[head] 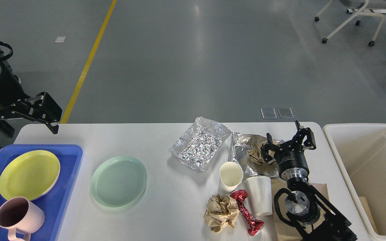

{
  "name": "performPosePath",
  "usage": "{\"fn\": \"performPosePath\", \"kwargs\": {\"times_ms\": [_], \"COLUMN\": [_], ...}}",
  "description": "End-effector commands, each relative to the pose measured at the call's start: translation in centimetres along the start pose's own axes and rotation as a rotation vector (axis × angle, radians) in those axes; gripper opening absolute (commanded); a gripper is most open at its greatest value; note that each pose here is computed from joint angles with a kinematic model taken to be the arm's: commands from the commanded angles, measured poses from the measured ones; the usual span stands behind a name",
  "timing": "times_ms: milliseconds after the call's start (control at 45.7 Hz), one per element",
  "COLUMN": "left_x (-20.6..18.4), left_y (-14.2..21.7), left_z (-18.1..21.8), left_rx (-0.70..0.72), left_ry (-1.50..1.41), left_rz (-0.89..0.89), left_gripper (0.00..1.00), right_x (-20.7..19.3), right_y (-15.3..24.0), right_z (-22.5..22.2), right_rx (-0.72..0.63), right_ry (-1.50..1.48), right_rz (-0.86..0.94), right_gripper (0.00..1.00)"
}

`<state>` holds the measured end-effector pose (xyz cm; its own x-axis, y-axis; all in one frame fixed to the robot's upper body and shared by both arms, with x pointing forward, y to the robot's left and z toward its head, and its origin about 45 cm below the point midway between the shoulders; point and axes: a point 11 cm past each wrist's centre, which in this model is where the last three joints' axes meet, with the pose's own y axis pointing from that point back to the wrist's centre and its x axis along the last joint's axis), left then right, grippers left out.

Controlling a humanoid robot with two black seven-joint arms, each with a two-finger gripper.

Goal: Tidy desktop
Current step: 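Raise the left gripper and move it toward the pale green plate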

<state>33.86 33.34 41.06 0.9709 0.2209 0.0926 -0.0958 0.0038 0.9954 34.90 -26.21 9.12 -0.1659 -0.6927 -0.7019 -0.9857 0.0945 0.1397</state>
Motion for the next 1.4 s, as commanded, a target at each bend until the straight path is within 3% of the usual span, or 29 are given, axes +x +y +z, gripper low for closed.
{"fn": "performPosePath", "kwargs": {"times_ms": [0,285,547,919,1138,1270,1379], "left_x": [-1.4,-5.6,-6.1,-5.5,-2.2,-0.4,0.2], "left_y": [2.3,7.2,6.7,4.1,1.7,-1.0,-6.0], "left_z": [3.1,7.7,8.6,7.8,7.0,6.6,4.7], "left_rx": [-0.014,-0.055,-0.047,-0.037,-0.032,-0.064,-0.054], "left_ry": [-0.049,-0.056,-0.052,-0.031,0.002,0.073,0.147], "left_rz": [0.023,0.105,0.093,0.040,0.086,0.111,0.056], "left_gripper": [0.96,0.96,0.96,0.96,0.96,0.96,0.96], "right_x": [0.0,0.0,0.0,0.0,0.0,0.0,0.1], "right_y": [0.0,0.0,0.0,0.0,0.0,0.0,0.0], "right_z": [0.0,0.0,0.0,0.0,0.0,0.0,0.0], "right_rx": [-0.001,-0.001,0.001,0.000,0.001,-0.002,-0.002], "right_ry": [0.000,0.000,0.000,0.001,-0.001,0.000,-0.001], "right_rz": [0.000,0.000,0.000,0.001,0.000,0.000,0.002], "right_gripper": [1.00,1.00,1.00,1.00,1.00,1.00,1.00]}}
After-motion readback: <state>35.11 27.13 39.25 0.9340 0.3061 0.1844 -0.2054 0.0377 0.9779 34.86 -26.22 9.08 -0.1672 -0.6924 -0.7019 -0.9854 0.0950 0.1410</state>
